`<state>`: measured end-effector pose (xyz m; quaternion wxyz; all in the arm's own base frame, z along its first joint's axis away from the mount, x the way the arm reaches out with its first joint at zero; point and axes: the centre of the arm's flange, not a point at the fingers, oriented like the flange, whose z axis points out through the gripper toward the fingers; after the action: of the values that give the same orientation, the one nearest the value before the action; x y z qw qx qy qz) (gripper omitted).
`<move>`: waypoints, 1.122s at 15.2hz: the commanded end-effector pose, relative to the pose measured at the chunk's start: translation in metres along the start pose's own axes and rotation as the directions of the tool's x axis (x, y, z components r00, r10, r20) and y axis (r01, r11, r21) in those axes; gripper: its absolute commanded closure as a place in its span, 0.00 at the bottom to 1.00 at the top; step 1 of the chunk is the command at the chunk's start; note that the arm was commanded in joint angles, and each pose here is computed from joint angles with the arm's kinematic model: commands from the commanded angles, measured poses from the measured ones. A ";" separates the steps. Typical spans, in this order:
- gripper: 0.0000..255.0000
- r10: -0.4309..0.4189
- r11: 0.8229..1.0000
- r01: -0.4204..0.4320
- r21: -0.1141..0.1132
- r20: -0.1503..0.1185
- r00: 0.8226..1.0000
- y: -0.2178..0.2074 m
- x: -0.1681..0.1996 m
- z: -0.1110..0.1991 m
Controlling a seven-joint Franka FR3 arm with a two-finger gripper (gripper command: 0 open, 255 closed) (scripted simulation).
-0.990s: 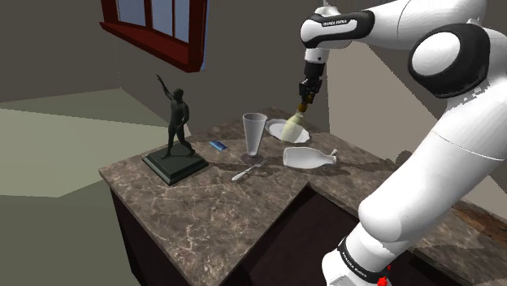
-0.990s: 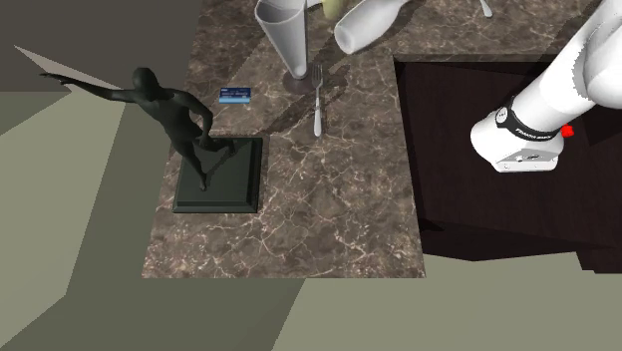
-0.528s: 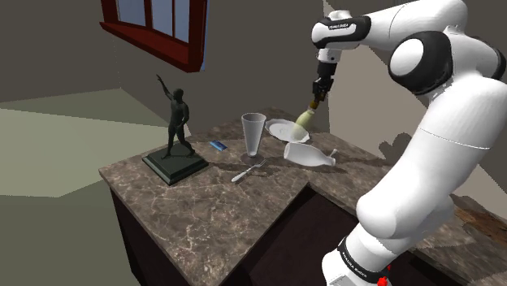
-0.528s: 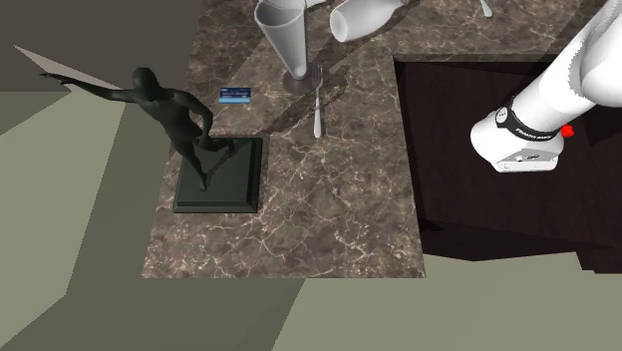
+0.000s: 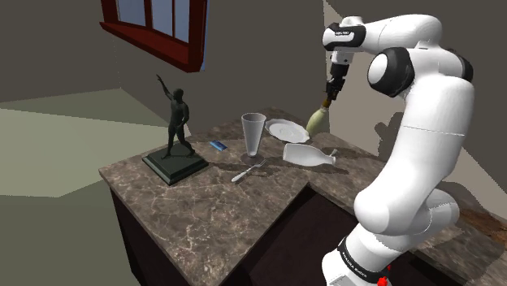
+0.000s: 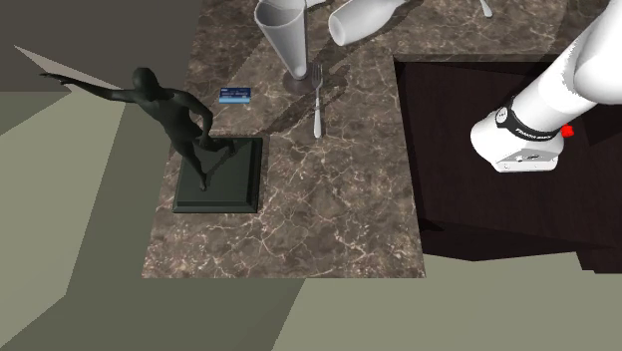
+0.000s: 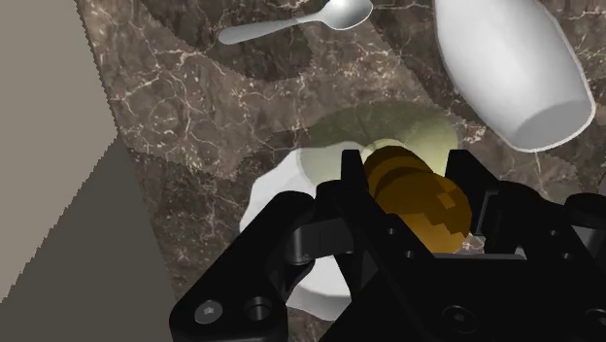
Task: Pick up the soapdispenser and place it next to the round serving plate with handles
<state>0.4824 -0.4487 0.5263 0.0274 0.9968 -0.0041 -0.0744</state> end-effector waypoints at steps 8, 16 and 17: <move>1.00 -0.001 1.000 0.001 -0.001 -0.001 1.000 0.098 -0.008 0.011; 1.00 -0.001 1.000 0.001 -0.001 -0.001 1.000 0.095 -0.002 0.053; 1.00 -0.001 1.000 0.001 -0.001 -0.001 1.000 0.095 -0.001 0.058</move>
<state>0.4728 -0.5465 0.4788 0.0271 0.9969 -0.0033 -0.0744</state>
